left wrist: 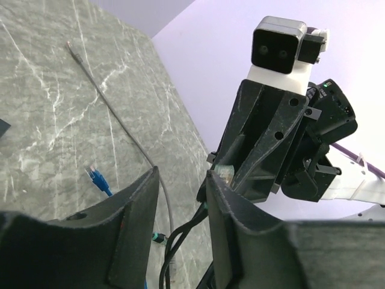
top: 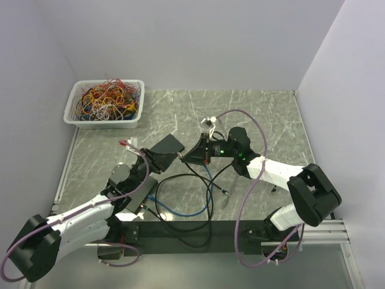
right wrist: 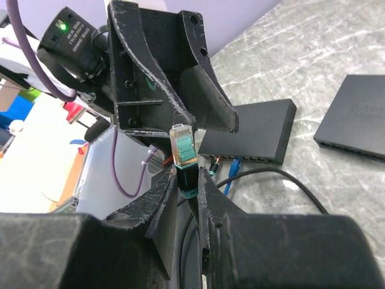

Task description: Insert the plug into the switch port

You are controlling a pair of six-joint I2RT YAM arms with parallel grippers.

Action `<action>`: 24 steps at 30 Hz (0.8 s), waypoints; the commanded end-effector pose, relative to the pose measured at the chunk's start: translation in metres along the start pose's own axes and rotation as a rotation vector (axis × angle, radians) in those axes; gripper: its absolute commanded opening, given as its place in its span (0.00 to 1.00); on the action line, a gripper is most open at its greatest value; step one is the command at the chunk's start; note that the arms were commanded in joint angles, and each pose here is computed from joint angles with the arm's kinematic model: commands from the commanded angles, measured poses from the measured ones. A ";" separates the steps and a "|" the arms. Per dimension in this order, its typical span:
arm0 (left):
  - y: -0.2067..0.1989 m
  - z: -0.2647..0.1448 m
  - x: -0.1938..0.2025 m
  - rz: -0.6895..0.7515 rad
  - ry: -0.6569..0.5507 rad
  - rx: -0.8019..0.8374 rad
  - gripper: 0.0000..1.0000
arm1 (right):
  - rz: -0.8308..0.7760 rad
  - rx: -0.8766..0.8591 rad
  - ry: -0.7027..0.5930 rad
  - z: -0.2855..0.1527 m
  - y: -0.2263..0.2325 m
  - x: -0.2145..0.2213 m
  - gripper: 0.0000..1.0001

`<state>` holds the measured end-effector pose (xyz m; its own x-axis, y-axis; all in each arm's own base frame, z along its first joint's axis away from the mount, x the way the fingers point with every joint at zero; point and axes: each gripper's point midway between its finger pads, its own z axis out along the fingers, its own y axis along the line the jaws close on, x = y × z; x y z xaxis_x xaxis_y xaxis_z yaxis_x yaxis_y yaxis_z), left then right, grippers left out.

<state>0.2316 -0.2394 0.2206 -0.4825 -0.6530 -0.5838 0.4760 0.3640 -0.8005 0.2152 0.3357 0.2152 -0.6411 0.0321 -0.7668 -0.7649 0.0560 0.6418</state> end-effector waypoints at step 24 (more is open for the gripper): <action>-0.032 -0.003 -0.013 0.045 -0.043 0.107 0.46 | -0.009 -0.072 -0.001 0.016 0.020 -0.010 0.01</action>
<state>0.2228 -0.2374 0.2324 -0.4608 -0.6561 -0.5976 0.5150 0.3508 -0.7821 0.2139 0.3467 0.2085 -0.6909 0.0178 -0.7228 -0.7218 0.0413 0.6909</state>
